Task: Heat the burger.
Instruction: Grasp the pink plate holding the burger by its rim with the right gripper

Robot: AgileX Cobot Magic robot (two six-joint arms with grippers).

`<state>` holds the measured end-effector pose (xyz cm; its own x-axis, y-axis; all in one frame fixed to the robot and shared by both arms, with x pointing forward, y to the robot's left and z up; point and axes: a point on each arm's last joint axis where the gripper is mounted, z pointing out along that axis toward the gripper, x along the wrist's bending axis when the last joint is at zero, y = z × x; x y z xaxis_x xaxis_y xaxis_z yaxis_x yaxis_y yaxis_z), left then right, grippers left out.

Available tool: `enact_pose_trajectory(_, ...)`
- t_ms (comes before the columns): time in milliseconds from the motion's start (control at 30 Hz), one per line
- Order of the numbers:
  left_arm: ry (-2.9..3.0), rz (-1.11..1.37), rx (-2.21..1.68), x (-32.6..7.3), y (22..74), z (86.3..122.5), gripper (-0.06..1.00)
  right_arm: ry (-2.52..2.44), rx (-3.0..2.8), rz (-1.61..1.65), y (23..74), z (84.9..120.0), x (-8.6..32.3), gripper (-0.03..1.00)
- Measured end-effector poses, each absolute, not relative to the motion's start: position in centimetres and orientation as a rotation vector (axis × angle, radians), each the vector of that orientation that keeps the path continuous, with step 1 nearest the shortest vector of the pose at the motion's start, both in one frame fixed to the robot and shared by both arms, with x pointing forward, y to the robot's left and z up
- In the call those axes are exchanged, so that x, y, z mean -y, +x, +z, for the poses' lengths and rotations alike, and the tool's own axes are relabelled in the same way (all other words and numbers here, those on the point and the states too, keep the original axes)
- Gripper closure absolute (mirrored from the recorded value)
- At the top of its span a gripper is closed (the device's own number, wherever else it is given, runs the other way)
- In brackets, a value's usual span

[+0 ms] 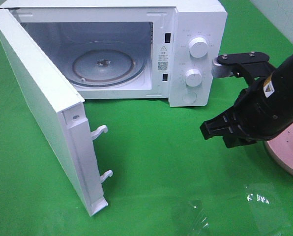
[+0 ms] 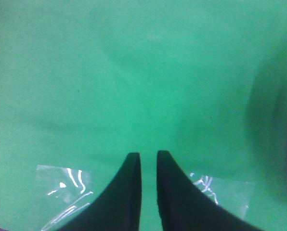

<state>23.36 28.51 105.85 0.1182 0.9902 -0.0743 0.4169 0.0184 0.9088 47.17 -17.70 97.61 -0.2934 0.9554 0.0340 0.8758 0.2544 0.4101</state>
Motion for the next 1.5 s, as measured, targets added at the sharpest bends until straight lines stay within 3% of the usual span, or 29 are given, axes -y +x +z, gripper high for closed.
enact_pose_trajectory(200, 1.536, 0.841, -1.431, -28.5, 23.4, 105.8, -0.05, 1.803, -2.274, 0.336, 47.4, 97.5, 20.8, 0.83)
enact_pose_trajectory(833, 1.536, 0.841, -1.431, -28.5, 23.4, 105.8, -0.05, 1.807, -2.223, 0.222, 48.5, 97.4, 25.2, 0.71)
enact_pose_trajectory(900, 1.536, 0.841, -1.431, -28.5, 23.4, 105.8, -0.05, 1.772, -2.236, 0.214, 48.6, 97.4, 25.4, 0.58)
enact_pose_trajectory(1000, 1.536, 0.841, -1.431, -28.5, 23.4, 105.8, -0.05, 1.766, -2.234, 0.221, 48.6, 97.5, 25.4, 0.53)
enact_pose_trajectory(1033, 1.536, 0.841, -1.431, -28.5, 23.4, 105.8, -0.05, 1.746, -2.233, 0.233, 48.7, 97.5, 25.4, 0.42)
enact_pose_trajectory(1067, 1.536, 0.841, -1.431, -28.5, 23.4, 105.8, -0.05, 1.746, -2.233, 0.233, 48.7, 97.5, 25.4, 0.42)
enact_pose_trajectory(1133, 1.536, 0.841, -1.431, -28.5, 23.4, 105.8, -0.05, 1.711, -2.226, 0.256, 49.0, 97.6, 25.4, 0.16)
enact_pose_trajectory(1233, 1.536, 0.841, -1.431, -28.5, 23.4, 105.8, -0.05, 1.699, -2.231, 0.252, 49.0, 97.6, 25.4, 0.11)
enact_pose_trajectory(1267, 1.536, 0.841, -1.431, -28.5, 23.4, 105.8, -0.05, 1.685, -2.237, 0.249, 49.0, 97.6, 25.4, 0.05)
enact_pose_trajectory(1500, 1.536, 0.841, -1.431, -28.5, 23.4, 105.8, -0.05, 1.673, -2.239, 0.248, 49.1, 97.6, 25.4, 0.02)
